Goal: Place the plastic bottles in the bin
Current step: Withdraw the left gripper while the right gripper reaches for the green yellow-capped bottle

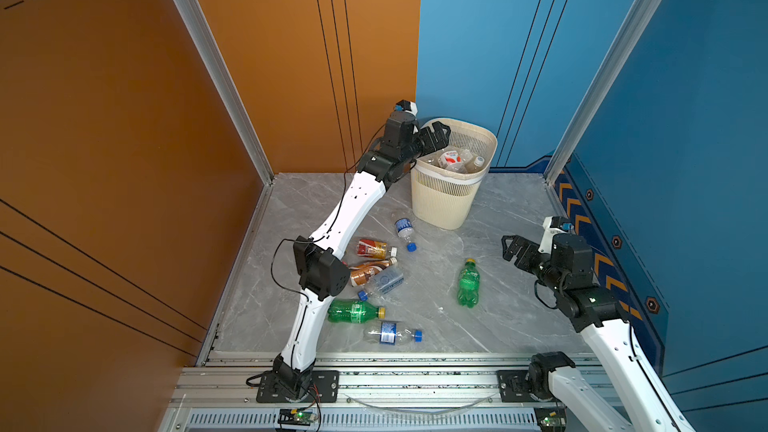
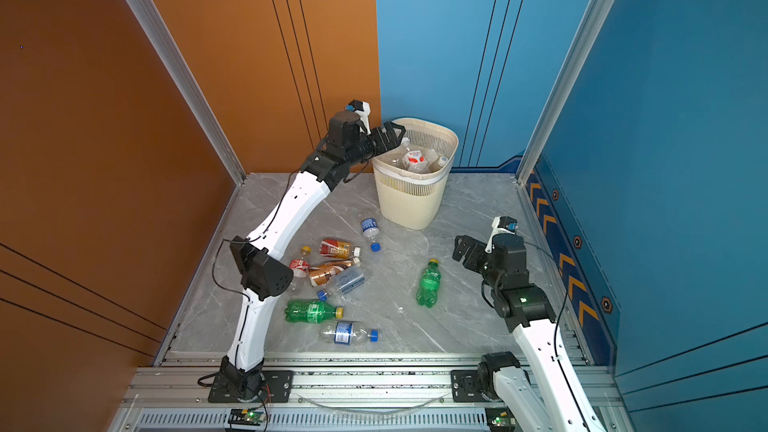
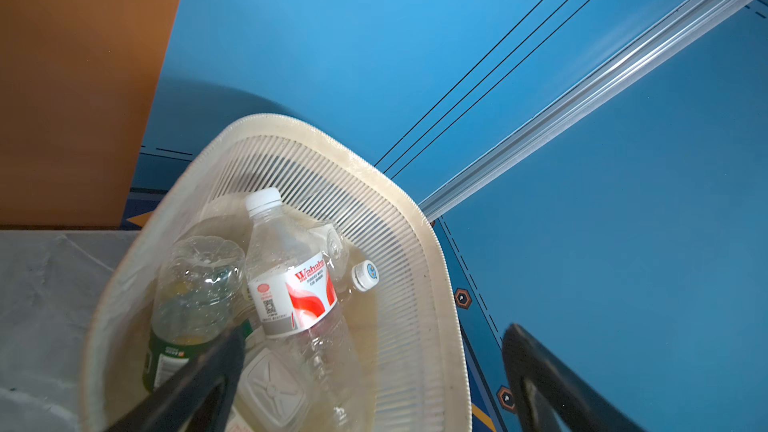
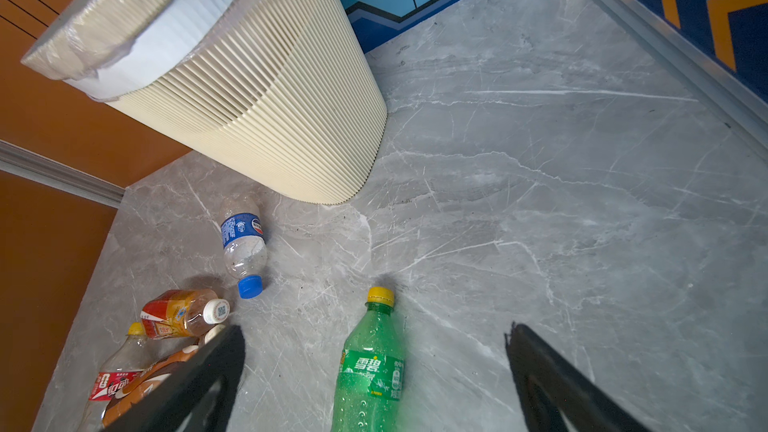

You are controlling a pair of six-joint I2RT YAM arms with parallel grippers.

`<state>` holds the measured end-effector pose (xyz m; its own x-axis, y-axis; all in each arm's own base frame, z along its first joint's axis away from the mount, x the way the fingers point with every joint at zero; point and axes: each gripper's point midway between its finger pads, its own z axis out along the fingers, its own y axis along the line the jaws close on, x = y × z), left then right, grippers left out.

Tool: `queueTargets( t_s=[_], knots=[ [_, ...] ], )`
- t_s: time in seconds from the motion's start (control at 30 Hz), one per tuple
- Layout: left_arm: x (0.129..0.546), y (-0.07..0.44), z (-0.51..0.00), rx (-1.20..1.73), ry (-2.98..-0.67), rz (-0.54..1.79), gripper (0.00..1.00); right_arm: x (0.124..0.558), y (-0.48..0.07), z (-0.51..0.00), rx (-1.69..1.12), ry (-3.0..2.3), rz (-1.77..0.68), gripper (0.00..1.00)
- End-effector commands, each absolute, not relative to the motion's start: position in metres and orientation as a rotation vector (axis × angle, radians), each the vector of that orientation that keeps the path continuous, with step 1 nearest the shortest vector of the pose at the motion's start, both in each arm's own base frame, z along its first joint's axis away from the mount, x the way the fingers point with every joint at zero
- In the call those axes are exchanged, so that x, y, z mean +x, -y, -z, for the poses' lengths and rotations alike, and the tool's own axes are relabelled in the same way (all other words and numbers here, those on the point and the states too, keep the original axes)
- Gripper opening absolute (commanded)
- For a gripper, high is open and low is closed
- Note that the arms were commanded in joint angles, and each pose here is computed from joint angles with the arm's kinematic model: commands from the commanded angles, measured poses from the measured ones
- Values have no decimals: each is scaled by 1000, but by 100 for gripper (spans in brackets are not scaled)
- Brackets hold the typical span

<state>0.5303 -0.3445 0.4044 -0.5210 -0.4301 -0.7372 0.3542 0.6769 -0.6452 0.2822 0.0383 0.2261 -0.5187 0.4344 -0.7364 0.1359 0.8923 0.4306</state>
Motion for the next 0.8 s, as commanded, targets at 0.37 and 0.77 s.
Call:
queueTargets(
  t_s=[0.37,0.77],
  knots=[
    [383,228,-351,-73,-1925,624,98,259,-65,-176,468,-2319,-448,100],
    [285,128,-234,-227,-2148,412,98,231,-105,-123,444,-2476,-399,100]
  ],
)
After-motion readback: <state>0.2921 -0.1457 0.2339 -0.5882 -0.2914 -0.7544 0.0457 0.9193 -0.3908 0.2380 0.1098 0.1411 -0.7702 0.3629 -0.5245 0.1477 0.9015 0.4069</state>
